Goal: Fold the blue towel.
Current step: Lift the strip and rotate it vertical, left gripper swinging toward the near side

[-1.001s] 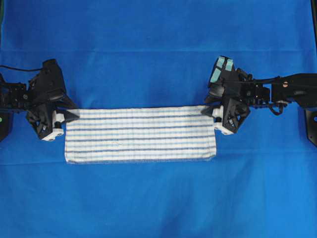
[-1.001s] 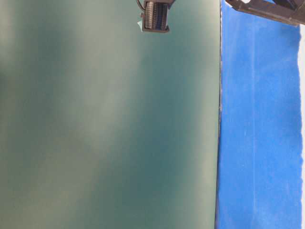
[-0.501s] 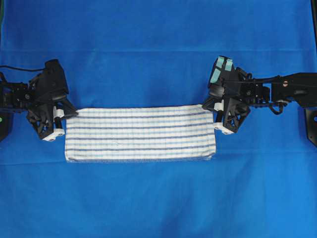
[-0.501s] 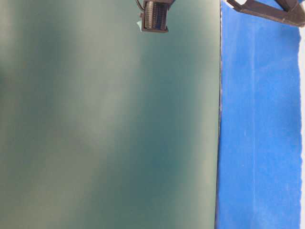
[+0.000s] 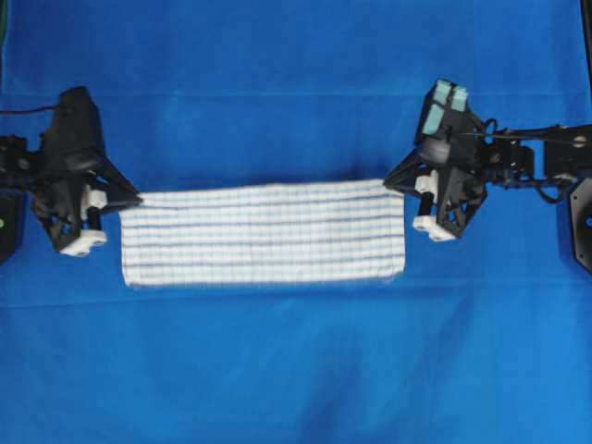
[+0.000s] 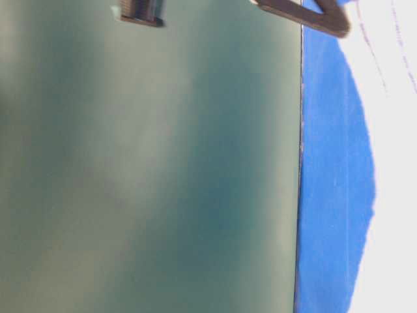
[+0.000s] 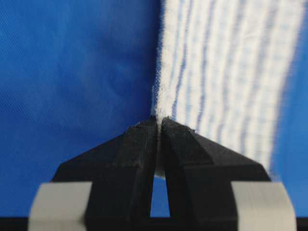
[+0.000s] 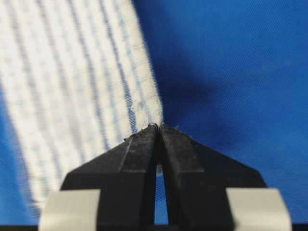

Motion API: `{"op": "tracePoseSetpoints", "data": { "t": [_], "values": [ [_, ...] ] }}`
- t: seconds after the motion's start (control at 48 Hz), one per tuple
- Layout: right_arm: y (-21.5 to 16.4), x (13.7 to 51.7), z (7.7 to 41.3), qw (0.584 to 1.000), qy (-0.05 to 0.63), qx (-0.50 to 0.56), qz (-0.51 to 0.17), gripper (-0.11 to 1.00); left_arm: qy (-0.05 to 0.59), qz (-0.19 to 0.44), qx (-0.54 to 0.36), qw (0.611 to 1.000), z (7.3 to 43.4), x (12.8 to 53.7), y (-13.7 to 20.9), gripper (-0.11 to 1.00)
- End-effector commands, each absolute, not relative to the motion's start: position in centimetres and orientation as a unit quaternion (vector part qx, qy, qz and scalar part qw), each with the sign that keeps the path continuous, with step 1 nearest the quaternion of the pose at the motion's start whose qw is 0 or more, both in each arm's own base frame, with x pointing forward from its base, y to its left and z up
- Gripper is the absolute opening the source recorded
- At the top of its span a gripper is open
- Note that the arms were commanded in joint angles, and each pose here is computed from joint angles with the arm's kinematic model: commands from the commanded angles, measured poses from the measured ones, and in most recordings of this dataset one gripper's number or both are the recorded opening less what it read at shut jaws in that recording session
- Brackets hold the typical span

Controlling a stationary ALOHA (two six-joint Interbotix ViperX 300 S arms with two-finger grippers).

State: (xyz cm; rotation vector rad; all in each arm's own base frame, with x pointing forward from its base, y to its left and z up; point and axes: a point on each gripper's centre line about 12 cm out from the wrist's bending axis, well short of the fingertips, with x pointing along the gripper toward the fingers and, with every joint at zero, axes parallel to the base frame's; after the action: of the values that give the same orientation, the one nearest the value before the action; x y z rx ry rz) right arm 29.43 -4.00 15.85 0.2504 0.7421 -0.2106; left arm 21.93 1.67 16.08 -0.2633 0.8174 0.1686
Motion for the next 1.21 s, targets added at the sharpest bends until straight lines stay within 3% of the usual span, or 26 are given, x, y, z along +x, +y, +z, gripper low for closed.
{"op": "tracePoseSetpoints", "data": {
  "t": [0.0,0.229,0.542,0.792,1.189],
  "values": [
    [-3.9,29.6,18.6,0.932,0.327,0.118,-0.098,0.02,0.366,0.072,-0.126,0.919,18.2,22.1,1.4,0.02],
    [-3.4,29.2,21.8,0.946,0.292,0.114,-0.088,0.02,0.324,0.048,-0.121,0.937,20.5,21.5,0.5,0.02],
    [-3.8,30.1,22.1,0.948,0.287,0.104,-0.09,0.02,0.296,0.03,-0.122,0.947,21.1,22.5,-0.3,0.02],
    [-7.4,32.8,22.6,0.946,0.283,0.092,-0.129,0.02,0.265,-0.019,-0.104,0.959,21.3,26.8,-2.9,0.02],
    [-14.2,35.3,24.2,0.942,0.269,0.054,-0.195,0.02,0.249,-0.07,-0.084,0.962,22.8,36.9,-7.6,0.02]
  ]
}}
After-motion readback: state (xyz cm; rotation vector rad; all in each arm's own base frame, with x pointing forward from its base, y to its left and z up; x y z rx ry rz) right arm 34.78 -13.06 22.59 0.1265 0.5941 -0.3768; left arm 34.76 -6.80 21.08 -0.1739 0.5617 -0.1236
